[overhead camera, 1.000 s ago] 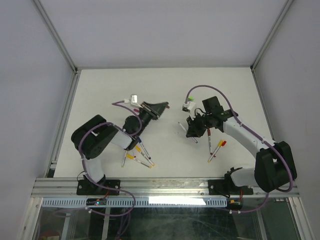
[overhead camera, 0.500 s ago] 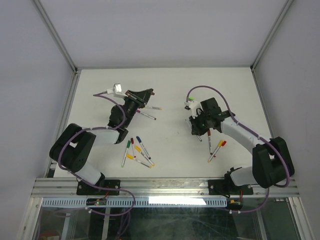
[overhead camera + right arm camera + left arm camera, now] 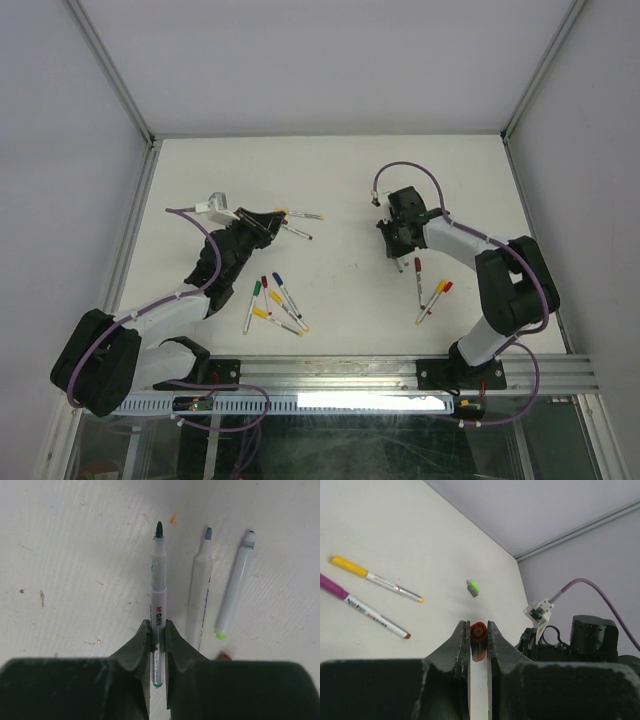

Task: Open the pen caps
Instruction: Place the pen at the center of the board.

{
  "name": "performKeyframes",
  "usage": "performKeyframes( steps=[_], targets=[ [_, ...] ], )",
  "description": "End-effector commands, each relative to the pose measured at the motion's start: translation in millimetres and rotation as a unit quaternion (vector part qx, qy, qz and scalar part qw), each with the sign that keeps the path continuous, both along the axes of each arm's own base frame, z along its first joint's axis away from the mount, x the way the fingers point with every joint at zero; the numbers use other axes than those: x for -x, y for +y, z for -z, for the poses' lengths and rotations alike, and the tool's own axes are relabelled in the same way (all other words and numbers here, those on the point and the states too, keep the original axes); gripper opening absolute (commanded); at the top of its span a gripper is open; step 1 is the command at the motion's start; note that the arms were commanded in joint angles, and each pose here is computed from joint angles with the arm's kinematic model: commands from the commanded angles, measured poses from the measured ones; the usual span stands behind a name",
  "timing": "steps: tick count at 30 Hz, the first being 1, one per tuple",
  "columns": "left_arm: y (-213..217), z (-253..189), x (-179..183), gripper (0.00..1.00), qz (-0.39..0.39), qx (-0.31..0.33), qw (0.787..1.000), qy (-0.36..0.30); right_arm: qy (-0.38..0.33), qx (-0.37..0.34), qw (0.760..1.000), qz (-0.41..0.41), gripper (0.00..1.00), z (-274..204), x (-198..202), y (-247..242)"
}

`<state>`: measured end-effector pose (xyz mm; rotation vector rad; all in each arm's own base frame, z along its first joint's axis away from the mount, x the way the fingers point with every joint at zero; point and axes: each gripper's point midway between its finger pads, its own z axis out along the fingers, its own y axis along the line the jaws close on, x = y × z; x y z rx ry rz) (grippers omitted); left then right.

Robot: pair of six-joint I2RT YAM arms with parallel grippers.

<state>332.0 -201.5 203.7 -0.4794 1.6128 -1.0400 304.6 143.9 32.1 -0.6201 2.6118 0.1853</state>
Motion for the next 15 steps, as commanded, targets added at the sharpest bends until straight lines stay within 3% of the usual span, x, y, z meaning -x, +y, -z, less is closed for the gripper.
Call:
performKeyframes(
  steps=[1, 15],
  targets=[
    [12, 3, 11, 0.0, -0.016, -0.014, 1.0, 0.002, -0.032, 0.005, 0.999, 0.026, 0.11, -9, -25, 1],
    [3, 7, 27, 0.0, 0.024, 0.01, 1.0, 0.015, -0.022, 0.021, 0.999, 0.021, 0.19, -2, -24, -3]
  ],
)
